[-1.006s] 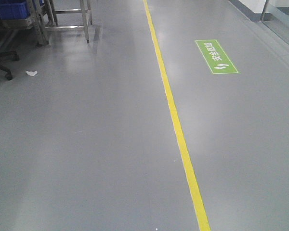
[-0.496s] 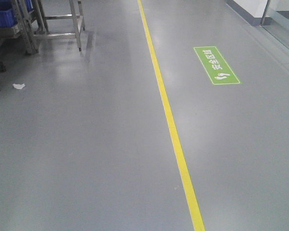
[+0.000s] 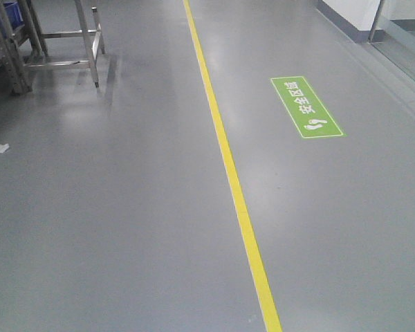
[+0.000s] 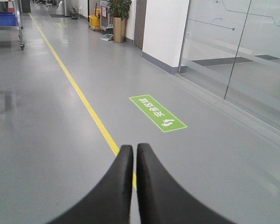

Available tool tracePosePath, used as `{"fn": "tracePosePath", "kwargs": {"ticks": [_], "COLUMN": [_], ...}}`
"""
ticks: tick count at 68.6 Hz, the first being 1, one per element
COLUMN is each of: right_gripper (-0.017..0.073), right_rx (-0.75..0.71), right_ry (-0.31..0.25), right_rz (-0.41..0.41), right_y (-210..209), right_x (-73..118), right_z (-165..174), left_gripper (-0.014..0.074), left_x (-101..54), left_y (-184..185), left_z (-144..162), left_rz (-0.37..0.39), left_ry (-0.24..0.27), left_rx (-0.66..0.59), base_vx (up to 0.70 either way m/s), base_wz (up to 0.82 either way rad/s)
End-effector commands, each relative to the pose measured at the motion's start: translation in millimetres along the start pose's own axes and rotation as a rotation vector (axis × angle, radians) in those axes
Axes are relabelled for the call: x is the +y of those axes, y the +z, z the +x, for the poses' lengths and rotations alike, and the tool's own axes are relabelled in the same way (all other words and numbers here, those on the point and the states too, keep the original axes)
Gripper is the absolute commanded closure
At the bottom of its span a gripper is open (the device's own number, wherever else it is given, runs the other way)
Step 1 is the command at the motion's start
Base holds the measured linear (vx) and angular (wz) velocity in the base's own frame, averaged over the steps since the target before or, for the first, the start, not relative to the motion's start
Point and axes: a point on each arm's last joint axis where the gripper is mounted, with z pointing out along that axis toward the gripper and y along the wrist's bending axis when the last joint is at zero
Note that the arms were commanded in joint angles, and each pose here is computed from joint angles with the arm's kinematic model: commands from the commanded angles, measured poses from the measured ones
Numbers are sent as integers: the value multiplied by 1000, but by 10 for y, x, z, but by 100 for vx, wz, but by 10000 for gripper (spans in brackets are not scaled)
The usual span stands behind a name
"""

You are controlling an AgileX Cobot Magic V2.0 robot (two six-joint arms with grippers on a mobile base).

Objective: Move and align brake pads A on conveyor
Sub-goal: 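Drive back along the yellow floor line toward the steel table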

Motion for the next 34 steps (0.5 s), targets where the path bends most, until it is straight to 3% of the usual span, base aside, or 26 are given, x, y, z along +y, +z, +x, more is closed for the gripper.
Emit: {"fn": "tracePosePath", "kwargs": {"ticks": [1,34], "right_gripper": [565,565], "right_rx": [-83,-83], "right_ry": [-6,-6], "right_rz": [16,16], "right_y": [-14,-14], "right_x": [-18,-18], "right_z": [-139,-139], "left_gripper": [600,600], "left_x": [-10,-10], "left_y": [-8,-8], "left_z": [-144,-144], "left_rz": [3,3], "left_ry": [-6,-7], "left_rx": [-91,-91], "base_vx": [47,51], "base_wz": [-8,-5]}}
